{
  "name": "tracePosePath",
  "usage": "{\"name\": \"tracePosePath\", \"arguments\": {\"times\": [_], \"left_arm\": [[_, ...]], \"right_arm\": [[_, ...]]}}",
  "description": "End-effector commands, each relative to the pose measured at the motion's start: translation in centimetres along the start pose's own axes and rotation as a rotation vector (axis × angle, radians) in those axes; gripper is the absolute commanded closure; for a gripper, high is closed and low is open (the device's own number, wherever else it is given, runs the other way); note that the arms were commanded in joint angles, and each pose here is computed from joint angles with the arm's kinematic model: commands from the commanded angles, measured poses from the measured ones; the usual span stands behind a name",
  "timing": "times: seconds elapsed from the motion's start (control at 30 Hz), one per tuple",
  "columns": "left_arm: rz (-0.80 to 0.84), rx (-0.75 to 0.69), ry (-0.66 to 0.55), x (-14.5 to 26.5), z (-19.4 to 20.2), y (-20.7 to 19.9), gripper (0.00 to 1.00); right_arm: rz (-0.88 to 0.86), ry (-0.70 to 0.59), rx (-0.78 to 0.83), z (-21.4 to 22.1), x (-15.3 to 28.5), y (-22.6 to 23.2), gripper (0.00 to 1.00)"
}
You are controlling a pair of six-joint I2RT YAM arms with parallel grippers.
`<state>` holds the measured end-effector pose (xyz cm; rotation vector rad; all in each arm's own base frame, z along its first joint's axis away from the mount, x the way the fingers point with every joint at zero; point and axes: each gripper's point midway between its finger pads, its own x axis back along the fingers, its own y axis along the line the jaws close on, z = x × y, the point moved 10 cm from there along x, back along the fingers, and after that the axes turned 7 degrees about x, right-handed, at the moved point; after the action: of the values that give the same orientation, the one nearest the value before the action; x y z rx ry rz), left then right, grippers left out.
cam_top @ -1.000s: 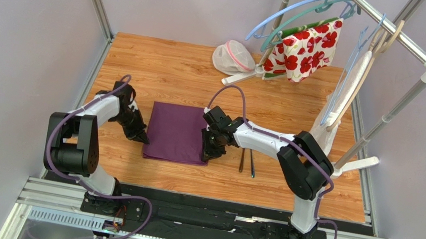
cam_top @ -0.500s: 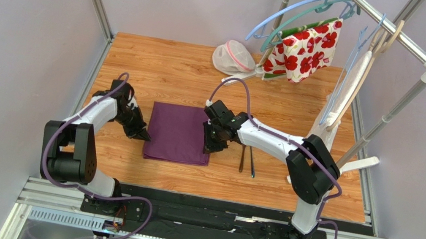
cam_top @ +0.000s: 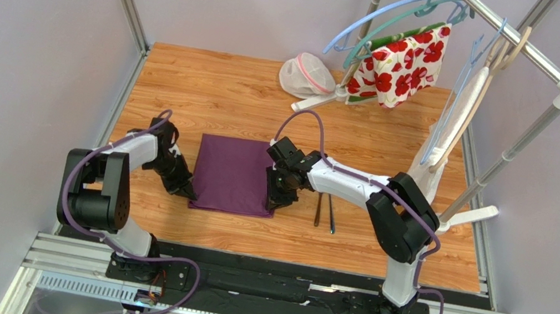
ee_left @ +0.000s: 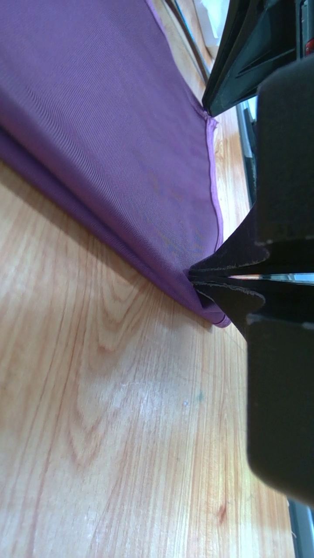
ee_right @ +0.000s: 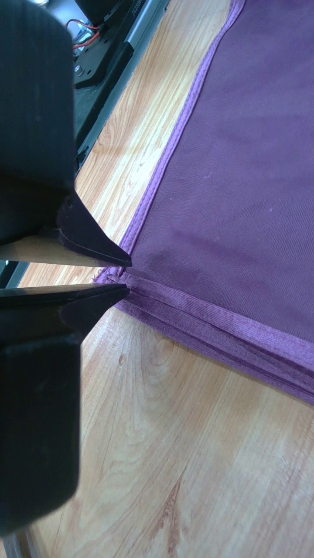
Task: Fold the napkin into a case and place the utensils inside
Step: Smooth out the square-folded napkin at the center of the board.
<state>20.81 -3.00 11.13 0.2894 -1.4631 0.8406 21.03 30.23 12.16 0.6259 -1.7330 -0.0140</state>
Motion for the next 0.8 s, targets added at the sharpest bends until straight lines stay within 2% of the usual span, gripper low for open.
{"name": "tracePosePath", "arguments": {"times": [0.0,0.27,0.47,0.6,0.7,0.77], "left_arm": [[0.001,0.030,-0.024,-0.5,-0.1,0.2,0.96],[-0.009,0.044,-0.031,-0.6,0.1,0.5,0.96],[-0.004,0.045,-0.039,-0.4,0.2,0.5,0.96],[0.000,0.043,-0.044,-0.3,0.2,0.4,0.96],[0.010,0.043,-0.046,-0.1,0.1,0.2,0.96],[0.015,0.043,-0.046,0.0,0.2,0.1,0.96]], "right_arm": [[-0.018,-0.009,-0.014,0.0,-0.6,0.3,0.80],[0.012,0.024,-0.023,0.2,-2.0,0.0,0.76],[0.057,0.004,-0.025,0.0,-1.6,0.1,0.74],[0.128,0.003,0.002,0.3,-1.4,0.4,0.65],[0.182,0.021,0.028,0.7,-2.2,0.5,0.68],[0.221,0.020,0.044,0.7,-3.0,0.5,0.75]]}}
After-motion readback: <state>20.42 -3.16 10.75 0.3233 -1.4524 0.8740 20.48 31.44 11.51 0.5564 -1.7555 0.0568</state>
